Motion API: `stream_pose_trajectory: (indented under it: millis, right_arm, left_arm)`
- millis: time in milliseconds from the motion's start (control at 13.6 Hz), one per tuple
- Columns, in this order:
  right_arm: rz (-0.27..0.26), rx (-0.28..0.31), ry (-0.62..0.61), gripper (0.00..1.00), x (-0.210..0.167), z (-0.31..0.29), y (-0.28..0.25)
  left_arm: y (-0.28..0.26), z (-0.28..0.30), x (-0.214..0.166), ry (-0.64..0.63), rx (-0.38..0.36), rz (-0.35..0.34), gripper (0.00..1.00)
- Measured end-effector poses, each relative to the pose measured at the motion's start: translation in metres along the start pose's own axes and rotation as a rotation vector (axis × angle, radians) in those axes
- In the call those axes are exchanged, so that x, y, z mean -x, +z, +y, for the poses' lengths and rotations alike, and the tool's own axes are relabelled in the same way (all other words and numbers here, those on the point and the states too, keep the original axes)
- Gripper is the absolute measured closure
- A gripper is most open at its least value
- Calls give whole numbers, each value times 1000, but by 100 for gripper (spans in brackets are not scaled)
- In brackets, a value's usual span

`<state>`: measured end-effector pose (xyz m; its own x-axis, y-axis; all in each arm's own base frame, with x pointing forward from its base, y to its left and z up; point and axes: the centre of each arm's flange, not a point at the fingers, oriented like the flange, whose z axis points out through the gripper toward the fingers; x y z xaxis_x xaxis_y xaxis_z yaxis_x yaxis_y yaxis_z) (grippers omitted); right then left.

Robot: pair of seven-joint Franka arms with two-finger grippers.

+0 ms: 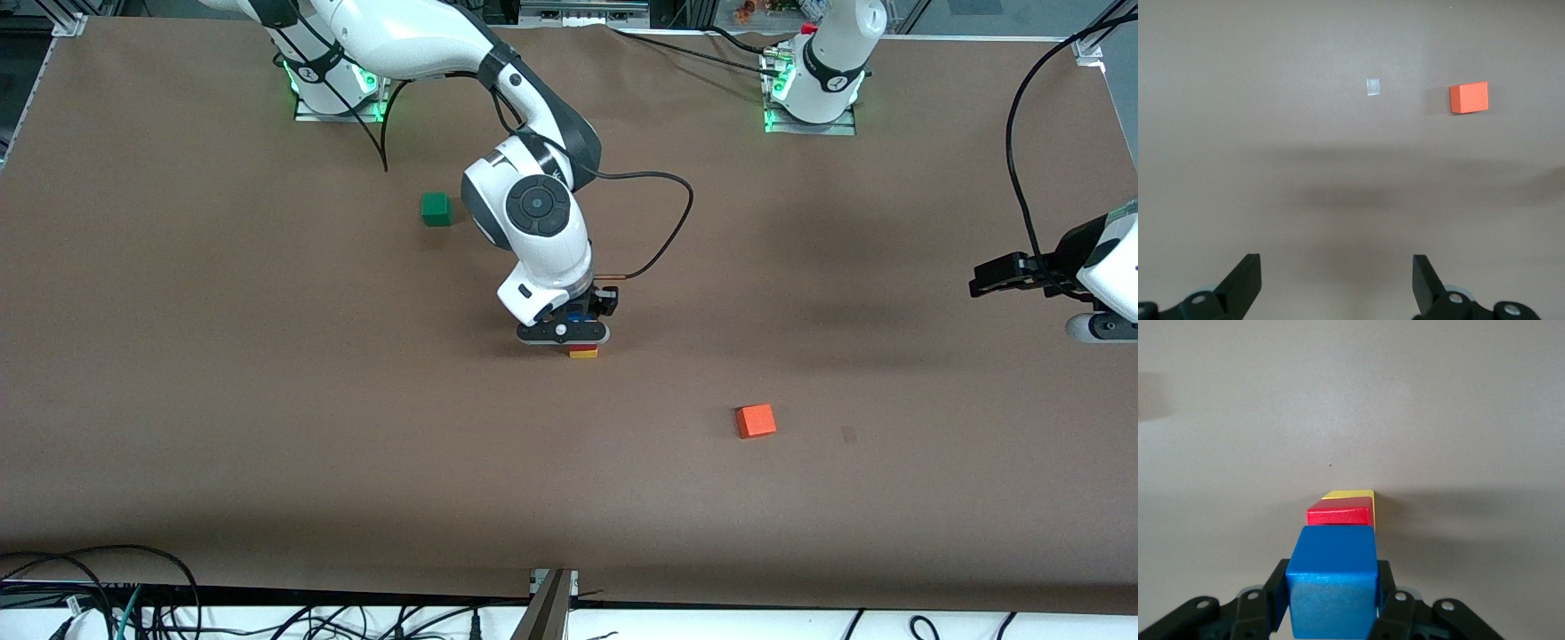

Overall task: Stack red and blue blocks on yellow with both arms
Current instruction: 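Lower the blue cube onto the red cube with the right gripper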

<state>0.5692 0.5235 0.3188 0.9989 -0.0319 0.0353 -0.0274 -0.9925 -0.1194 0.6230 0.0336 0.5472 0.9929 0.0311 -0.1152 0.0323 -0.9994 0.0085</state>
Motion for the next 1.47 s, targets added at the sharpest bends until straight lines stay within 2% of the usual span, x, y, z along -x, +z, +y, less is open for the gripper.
stream_pose_trajectory:
  millis: [1472]
  right_arm:
    - [-6, 7, -5, 45, 3, -2, 8]
  left_arm:
    - [0, -1, 0, -2, 0, 0, 0]
